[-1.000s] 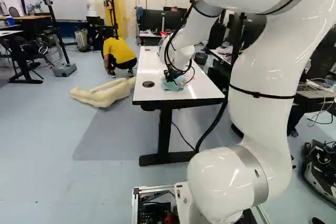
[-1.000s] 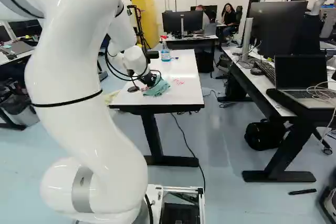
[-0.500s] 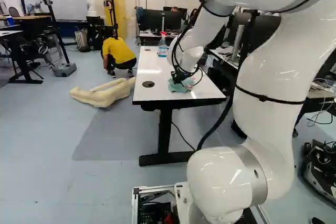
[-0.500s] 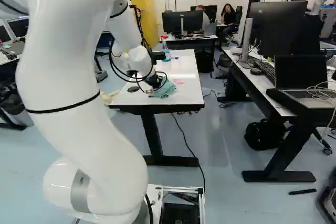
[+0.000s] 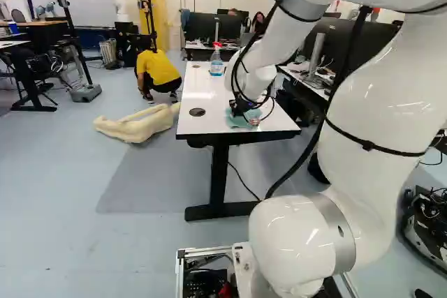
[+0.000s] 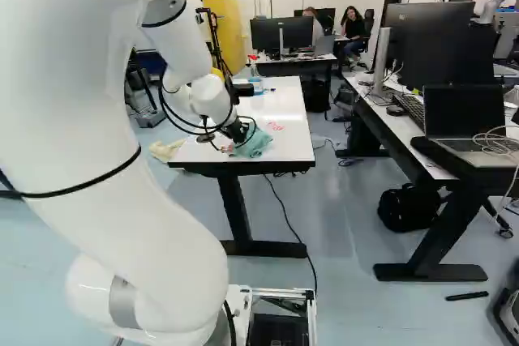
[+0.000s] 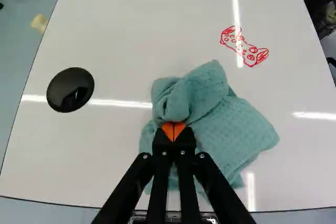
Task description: Clean the table with the green towel
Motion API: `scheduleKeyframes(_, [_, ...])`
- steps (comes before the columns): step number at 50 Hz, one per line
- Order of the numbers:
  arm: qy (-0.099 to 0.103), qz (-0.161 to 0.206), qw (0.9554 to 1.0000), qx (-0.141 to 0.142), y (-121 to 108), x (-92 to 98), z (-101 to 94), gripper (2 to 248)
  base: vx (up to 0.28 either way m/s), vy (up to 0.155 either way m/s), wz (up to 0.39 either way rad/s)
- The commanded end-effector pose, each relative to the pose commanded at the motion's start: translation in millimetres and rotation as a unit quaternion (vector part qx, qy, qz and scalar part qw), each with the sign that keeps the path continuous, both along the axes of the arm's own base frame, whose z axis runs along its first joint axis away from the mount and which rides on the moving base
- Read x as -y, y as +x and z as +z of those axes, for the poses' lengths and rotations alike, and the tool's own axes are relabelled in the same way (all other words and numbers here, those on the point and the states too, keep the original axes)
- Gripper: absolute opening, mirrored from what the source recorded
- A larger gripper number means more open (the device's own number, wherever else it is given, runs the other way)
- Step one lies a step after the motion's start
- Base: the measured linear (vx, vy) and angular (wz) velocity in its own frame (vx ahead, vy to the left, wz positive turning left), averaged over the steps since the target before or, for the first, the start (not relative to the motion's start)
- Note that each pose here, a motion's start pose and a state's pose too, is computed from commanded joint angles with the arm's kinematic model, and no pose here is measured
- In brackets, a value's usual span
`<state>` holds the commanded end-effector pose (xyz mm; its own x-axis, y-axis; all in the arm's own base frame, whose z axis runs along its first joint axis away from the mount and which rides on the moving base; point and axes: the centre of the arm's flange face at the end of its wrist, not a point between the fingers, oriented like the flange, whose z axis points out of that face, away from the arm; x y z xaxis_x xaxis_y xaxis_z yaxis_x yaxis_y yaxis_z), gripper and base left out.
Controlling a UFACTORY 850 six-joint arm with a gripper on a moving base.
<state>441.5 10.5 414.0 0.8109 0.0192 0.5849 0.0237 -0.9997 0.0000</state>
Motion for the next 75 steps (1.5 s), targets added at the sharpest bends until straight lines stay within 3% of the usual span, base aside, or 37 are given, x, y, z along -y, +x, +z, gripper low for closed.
scheduleKeyframes(21, [0.000,0.031,0.9995,0.000,-25.5,-25.0,0.4,20,0.000,0.000,0.000])
scheduleKeyframes(54, [0.002,0.034,0.9985,0.043,-44.0,-26.4,35.0,20,0.000,0.000,0.000])
scheduleKeyframes(75, [0.004,0.064,0.9969,0.046,-77.5,-45.3,32.9,20,0.000,0.000,0.000])
